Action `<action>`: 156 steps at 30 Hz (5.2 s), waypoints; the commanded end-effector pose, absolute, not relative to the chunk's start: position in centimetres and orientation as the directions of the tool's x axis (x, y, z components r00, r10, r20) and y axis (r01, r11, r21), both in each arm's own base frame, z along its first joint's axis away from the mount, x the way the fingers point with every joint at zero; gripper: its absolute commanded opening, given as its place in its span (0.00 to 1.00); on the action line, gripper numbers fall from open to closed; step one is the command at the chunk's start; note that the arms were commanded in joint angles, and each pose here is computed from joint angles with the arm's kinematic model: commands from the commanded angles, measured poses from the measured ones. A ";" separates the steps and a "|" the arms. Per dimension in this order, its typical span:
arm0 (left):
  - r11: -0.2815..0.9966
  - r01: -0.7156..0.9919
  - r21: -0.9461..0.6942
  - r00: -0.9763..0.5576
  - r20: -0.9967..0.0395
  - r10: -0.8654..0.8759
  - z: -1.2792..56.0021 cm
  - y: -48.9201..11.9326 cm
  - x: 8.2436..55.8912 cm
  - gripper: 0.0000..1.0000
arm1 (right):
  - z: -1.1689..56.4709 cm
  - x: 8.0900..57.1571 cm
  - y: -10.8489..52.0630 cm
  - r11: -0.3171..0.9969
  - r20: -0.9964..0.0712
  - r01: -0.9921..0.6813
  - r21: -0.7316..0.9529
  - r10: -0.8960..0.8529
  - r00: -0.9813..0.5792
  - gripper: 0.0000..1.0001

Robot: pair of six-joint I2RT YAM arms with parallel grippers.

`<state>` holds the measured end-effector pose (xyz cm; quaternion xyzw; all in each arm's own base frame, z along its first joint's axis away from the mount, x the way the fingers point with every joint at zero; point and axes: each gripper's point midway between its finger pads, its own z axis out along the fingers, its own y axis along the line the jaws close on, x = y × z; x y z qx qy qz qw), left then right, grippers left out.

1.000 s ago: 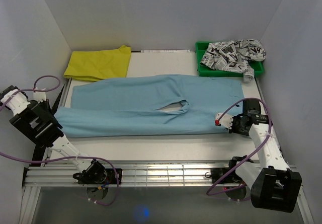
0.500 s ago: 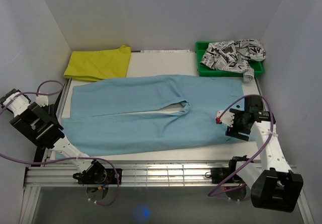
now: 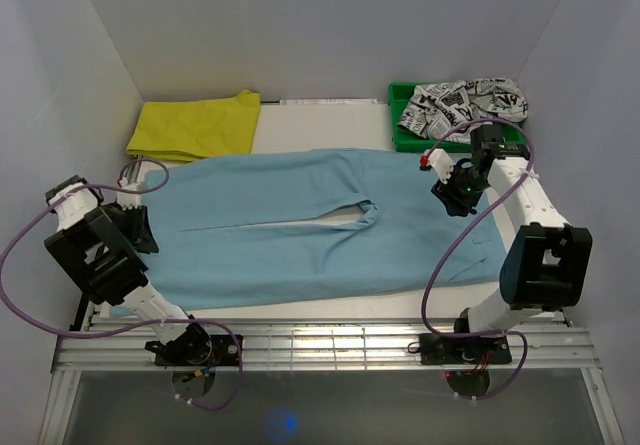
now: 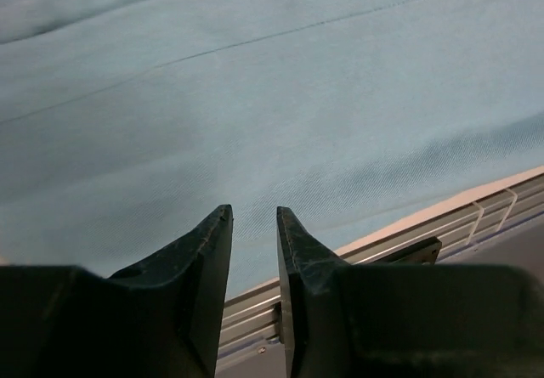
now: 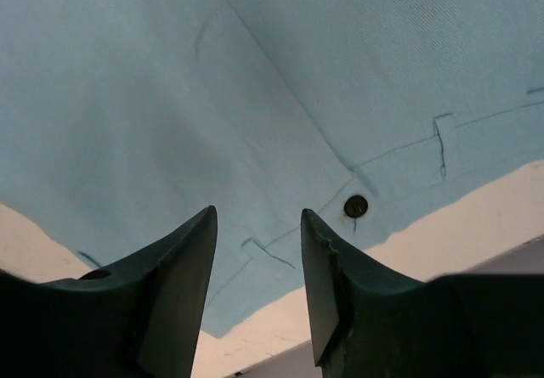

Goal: Fold and stack the trousers
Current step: Flatten the trousers out

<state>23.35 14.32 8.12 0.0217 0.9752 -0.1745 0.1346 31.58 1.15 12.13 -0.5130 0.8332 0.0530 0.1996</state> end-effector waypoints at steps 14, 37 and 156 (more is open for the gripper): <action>0.947 0.079 -0.313 -0.993 -0.108 0.048 1.2 11.4 17.8 0.30 | 0.3 26.0 -6.2 0.589 0.036 -0.793 -0.156 -0.799 -0.600 0.37; 0.897 0.255 -0.361 -0.876 -0.479 0.056 9.5 7.2 38.0 0.48 | 8.7 41.1 -2.7 0.692 -0.334 -0.712 -0.119 -0.704 -0.627 0.38; 0.261 0.963 -0.060 -0.236 -0.650 0.722 8.8 -34.4 32.3 0.48 | 1.9 21.8 -12.9 0.668 0.152 -0.744 0.007 -0.736 -0.660 0.22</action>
